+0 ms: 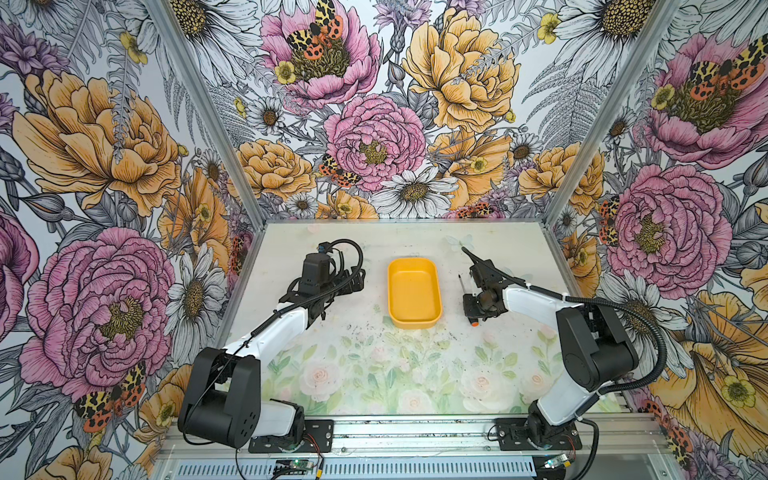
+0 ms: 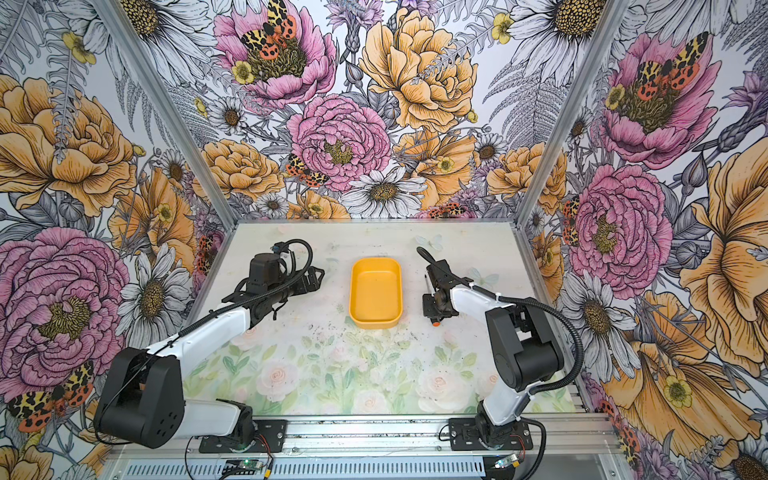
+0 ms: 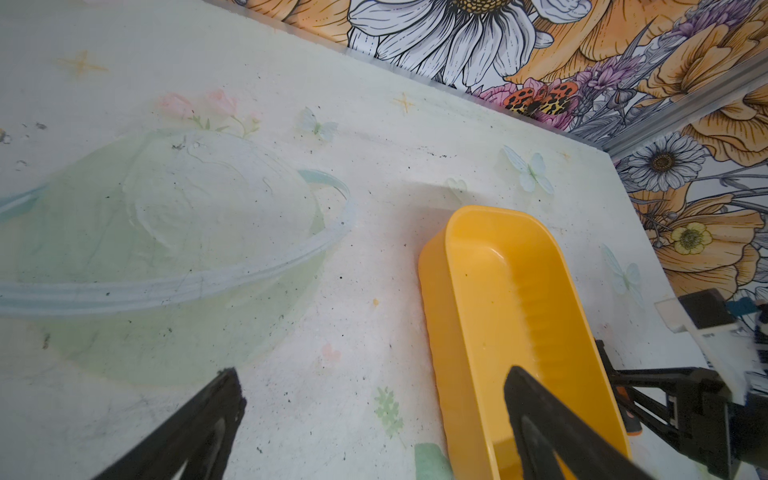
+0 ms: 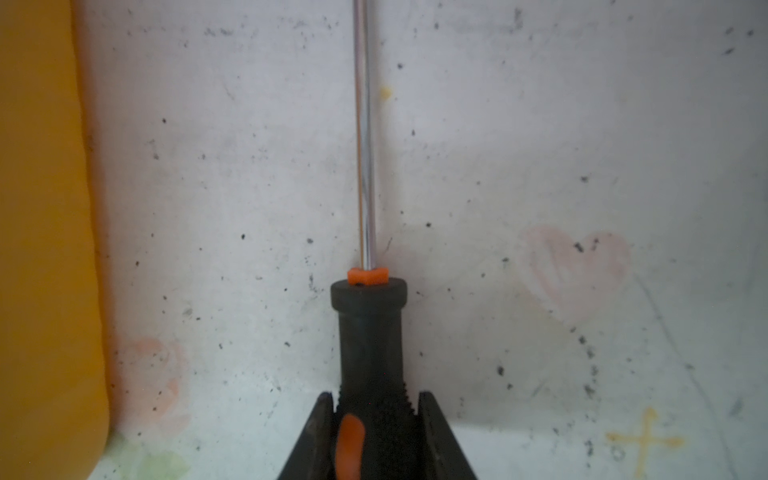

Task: Put the screwdriver in the bin
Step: 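Close the right gripper on the screwdriver handle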

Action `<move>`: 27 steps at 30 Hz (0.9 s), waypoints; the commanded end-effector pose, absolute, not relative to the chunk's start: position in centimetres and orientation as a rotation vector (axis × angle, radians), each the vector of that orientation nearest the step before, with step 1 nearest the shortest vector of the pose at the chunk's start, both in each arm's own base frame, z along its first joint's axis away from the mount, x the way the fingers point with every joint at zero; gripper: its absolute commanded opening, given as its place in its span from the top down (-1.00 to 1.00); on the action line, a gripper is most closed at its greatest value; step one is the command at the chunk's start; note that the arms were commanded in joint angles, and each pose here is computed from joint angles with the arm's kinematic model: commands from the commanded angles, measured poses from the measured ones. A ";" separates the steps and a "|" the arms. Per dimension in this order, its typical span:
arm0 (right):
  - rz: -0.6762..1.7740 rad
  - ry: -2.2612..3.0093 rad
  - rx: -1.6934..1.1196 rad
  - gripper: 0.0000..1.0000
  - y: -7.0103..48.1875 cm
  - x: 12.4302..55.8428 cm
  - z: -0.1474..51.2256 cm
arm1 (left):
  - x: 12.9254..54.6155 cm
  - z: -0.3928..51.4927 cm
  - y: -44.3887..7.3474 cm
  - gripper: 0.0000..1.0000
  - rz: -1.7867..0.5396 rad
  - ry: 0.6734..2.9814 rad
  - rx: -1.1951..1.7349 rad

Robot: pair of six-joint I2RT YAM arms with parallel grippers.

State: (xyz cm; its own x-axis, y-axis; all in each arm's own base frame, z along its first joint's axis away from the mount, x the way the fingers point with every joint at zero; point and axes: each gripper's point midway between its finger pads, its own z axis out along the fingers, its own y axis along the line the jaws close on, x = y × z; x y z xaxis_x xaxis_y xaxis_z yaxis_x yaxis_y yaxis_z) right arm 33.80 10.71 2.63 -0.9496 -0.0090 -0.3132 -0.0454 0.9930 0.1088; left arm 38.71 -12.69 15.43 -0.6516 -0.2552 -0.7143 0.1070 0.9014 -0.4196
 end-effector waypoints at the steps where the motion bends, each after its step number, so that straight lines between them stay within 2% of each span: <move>1: 0.148 2.832 -0.052 0.70 11.0 34.1 2.3 | 38.8 16.6 -13.4 -0.98 -0.577 2.198 -0.079; 17: 0.258 2.860 -0.061 0.83 12.2 33.7 2.0 | 38.6 16.9 -13.3 -0.98 -0.576 2.190 -0.077; 27: 0.777 2.679 0.076 0.87 13.8 35.9 8.4 | 38.6 16.4 -13.4 -0.98 -0.577 2.203 -0.079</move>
